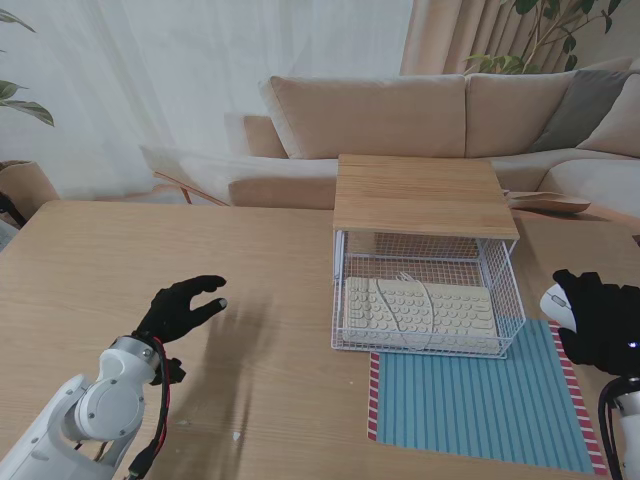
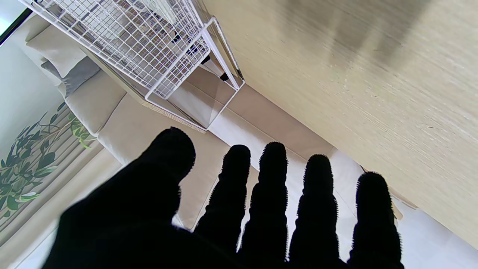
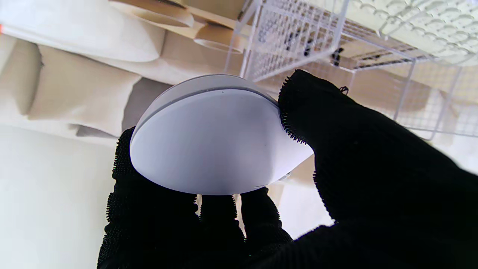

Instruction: Unroll the mouse pad and set up the keyboard and mouse from the tabletop organizer

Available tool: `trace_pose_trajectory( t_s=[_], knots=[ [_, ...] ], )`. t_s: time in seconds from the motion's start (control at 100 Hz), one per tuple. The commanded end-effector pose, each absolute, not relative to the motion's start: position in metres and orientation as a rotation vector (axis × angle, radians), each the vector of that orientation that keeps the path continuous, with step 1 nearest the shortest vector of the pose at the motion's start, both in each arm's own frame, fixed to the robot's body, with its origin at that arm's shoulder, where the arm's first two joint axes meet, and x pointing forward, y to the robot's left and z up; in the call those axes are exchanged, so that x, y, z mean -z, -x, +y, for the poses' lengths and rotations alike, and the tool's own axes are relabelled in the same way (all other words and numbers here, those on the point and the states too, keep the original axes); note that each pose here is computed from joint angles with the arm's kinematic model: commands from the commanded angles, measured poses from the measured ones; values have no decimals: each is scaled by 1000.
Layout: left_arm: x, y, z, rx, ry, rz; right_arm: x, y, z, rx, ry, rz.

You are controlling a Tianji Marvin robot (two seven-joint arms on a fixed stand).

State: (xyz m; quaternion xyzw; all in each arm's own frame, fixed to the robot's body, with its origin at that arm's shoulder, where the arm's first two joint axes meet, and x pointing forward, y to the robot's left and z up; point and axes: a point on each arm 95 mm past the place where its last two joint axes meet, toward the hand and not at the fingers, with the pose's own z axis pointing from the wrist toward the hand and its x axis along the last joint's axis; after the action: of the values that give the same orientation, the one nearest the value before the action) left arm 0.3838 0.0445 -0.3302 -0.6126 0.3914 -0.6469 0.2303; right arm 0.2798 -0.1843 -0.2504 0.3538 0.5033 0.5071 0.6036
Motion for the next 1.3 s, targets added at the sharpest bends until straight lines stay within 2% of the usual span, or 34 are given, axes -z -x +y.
trace_pose_trajectory(
  t_s=[0.0, 0.61, 1.29],
  knots=[
    [332, -382, 42, 1774, 1699, 1094, 266, -274, -186, -1143, -881, 1178],
    [333, -383, 41, 1780, 1702, 1098, 335, -282, -178, -1037, -1113, 1090],
    [332, -381, 40, 1783, 1696, 1107, 377, -298, -158, -885, -1392, 1029]
  ],
)
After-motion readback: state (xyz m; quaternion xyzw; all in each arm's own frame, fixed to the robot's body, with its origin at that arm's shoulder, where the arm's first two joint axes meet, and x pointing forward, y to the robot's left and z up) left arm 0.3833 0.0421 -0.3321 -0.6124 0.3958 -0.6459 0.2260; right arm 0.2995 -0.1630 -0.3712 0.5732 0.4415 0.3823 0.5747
